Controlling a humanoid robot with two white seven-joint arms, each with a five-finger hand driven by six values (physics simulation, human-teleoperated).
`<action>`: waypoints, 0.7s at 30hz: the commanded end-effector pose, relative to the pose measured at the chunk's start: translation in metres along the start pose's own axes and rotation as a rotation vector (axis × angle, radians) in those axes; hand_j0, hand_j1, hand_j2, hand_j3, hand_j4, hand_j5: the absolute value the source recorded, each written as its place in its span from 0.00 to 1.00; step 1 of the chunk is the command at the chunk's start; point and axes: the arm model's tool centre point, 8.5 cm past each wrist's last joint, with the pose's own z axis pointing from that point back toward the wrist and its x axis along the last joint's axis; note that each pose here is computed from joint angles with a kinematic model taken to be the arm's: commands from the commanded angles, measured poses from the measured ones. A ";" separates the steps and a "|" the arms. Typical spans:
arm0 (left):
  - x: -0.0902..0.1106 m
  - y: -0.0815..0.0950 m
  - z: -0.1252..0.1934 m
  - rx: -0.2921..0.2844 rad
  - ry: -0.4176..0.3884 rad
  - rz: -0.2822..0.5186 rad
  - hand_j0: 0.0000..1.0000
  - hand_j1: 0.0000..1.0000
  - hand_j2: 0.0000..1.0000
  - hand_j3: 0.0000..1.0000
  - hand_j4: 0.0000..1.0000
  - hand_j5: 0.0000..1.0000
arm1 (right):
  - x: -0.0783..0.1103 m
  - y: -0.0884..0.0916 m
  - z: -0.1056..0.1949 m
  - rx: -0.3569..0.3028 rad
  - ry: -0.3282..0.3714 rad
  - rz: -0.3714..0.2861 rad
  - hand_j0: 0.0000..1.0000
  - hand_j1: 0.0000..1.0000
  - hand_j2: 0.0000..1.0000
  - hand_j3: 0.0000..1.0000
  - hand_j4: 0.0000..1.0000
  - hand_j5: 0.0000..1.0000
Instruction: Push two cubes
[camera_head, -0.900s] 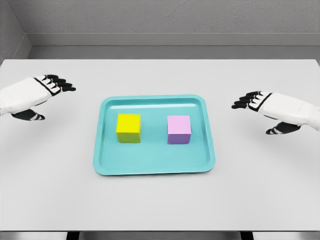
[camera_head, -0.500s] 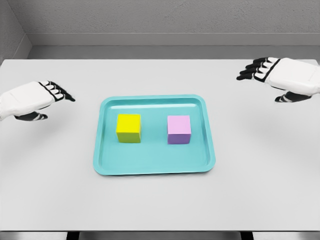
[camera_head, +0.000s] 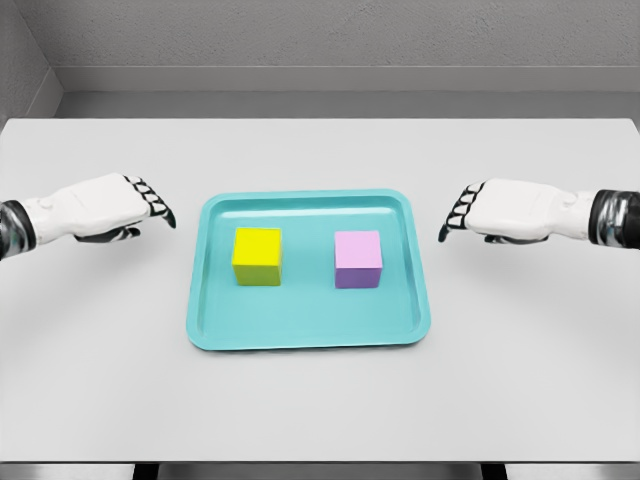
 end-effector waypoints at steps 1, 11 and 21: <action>0.008 -0.004 -0.007 -0.008 -0.027 0.008 0.64 0.64 0.64 0.64 0.64 0.64 | 0.004 -0.001 -0.008 -0.007 -0.013 -0.003 0.61 0.61 0.61 0.61 0.61 0.61; 0.027 0.006 -0.006 0.015 -0.077 -0.024 0.64 0.64 0.64 0.64 0.64 0.64 | 0.018 -0.003 -0.037 -0.029 -0.063 -0.007 0.61 0.61 0.61 0.61 0.61 0.61; 0.032 0.006 -0.009 0.024 -0.091 -0.023 0.64 0.64 0.64 0.64 0.64 0.64 | 0.032 -0.002 -0.055 -0.006 -0.109 -0.007 0.61 0.61 0.61 0.61 0.61 0.61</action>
